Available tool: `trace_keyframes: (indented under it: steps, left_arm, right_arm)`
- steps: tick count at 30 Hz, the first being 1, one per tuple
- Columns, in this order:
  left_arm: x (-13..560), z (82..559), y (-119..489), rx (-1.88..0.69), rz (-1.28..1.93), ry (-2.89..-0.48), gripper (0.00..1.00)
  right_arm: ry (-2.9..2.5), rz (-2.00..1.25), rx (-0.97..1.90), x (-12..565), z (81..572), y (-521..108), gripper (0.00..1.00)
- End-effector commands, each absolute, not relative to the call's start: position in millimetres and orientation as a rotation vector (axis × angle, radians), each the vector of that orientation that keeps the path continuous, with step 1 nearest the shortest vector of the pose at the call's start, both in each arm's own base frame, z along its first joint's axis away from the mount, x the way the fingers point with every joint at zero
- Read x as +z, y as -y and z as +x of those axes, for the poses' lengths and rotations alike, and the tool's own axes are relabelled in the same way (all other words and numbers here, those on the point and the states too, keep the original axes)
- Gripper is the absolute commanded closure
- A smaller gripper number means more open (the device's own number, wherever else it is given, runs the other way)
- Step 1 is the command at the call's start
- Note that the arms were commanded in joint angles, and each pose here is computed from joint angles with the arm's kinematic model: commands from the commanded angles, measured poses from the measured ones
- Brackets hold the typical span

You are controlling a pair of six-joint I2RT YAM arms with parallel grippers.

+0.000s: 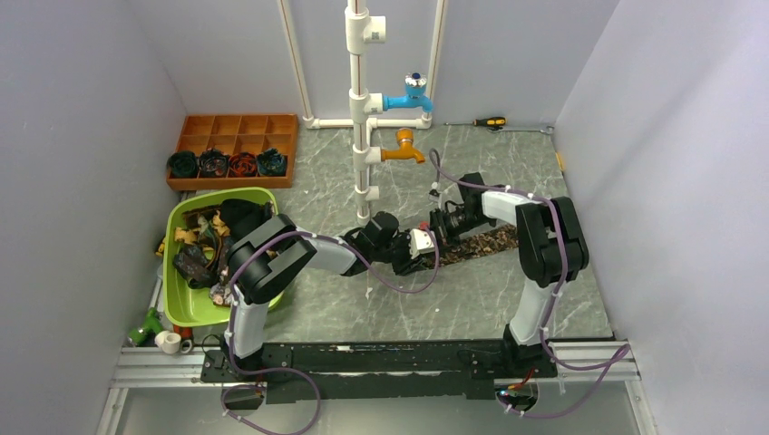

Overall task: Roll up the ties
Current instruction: Roll the tie at the center of the board.

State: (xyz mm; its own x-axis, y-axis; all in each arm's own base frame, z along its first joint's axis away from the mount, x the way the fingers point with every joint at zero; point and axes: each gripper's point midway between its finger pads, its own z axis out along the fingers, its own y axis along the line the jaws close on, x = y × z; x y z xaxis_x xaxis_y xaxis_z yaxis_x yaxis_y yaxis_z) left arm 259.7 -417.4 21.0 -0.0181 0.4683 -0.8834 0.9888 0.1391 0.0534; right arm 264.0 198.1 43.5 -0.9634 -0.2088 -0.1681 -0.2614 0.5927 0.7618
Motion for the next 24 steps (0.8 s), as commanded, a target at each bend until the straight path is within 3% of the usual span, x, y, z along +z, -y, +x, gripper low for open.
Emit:
trace_keyframes:
  steps: [1, 4, 7, 9, 17, 19, 23, 24]
  left_arm:
    - [-71.3, 212.9, 348.9, -0.737, 1.599, -2.022, 0.89]
    - [-72.2, 212.1, 348.8, -0.742, 1.597, -2.025, 0.89]
    - [-71.5, 212.0, 349.0, -0.743, 1.599, -2.025, 0.90]
    - [-71.0, 212.5, 349.3, -0.742, 1.598, -2.022, 0.90]
    - [-70.2, 212.5, 351.0, -0.753, 1.578, -2.031, 0.89]
    - [-69.9, 212.1, 351.5, -0.757, 1.577, -2.033, 0.89]
    - [-70.4, 212.6, 350.6, -0.749, 1.587, -2.028, 0.88]
    - [-71.1, 212.6, 350.5, -0.748, 1.587, -2.031, 0.87]
  right_arm:
    - [-2.877, -0.524, 1.175, 6.5, 257.4, -178.0, 1.00]
    - [-2.880, -0.556, 1.115, 2.6, 263.1, -169.9, 1.00]
    - [-2.866, -0.515, 1.184, 12.5, 265.2, -170.4, 0.62]
    - [-2.845, -0.491, 1.248, 21.6, 260.8, -173.8, 0.58]
    - [-2.804, -0.400, 1.371, 34.7, 248.2, -189.2, 0.67]
    - [-2.815, -0.397, 1.364, 29.5, 248.8, -189.6, 0.74]
    - [-2.873, -0.408, 1.284, 14.8, 249.0, -181.3, 1.00]
    - [-2.890, -0.417, 1.248, 10.3, 249.1, -177.4, 1.00]
